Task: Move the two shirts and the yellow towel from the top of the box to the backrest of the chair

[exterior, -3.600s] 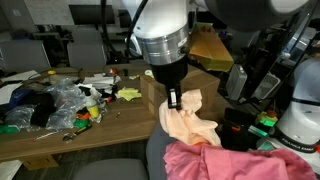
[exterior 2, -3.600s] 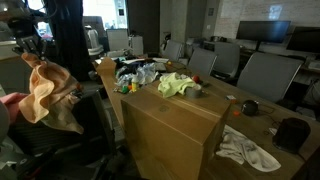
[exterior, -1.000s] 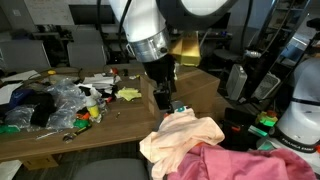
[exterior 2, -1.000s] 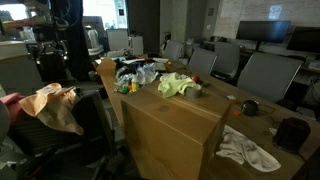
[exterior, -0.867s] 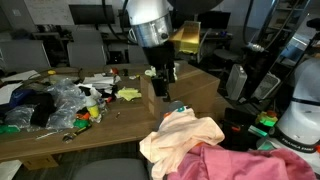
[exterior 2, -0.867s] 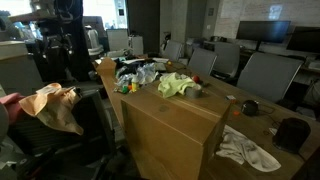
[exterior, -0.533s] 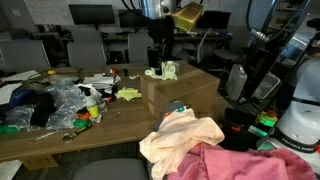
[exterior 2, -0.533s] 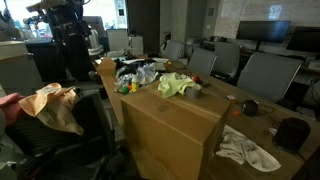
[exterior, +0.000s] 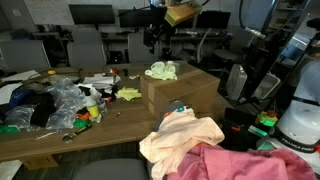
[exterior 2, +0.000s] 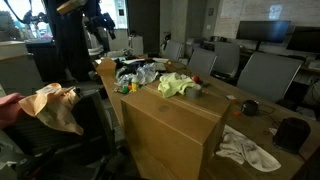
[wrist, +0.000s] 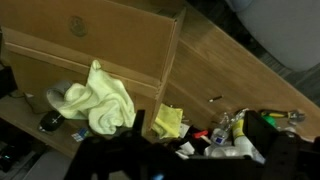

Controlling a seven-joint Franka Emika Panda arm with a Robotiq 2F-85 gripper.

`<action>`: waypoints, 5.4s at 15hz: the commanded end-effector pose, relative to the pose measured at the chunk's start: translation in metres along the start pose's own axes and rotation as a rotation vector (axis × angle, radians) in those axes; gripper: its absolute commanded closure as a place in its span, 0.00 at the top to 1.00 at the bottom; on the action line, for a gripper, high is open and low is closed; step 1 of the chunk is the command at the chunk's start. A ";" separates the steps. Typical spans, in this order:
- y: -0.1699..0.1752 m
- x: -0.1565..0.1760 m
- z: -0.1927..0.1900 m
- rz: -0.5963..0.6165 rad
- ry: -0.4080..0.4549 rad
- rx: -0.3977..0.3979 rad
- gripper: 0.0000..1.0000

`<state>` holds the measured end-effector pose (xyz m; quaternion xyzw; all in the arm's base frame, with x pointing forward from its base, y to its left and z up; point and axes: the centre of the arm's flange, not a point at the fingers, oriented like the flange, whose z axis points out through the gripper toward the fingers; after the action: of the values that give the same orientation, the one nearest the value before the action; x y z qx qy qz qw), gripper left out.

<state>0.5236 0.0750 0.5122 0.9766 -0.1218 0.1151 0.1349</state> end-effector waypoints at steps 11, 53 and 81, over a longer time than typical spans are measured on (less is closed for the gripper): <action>0.114 0.063 0.117 0.568 0.118 -0.237 1.00; 0.169 0.219 0.335 0.484 -0.160 -0.092 1.00; 0.171 0.186 0.291 0.450 -0.240 -0.129 0.01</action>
<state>0.7333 -0.2303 0.3020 0.9129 -0.3748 0.0284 0.1593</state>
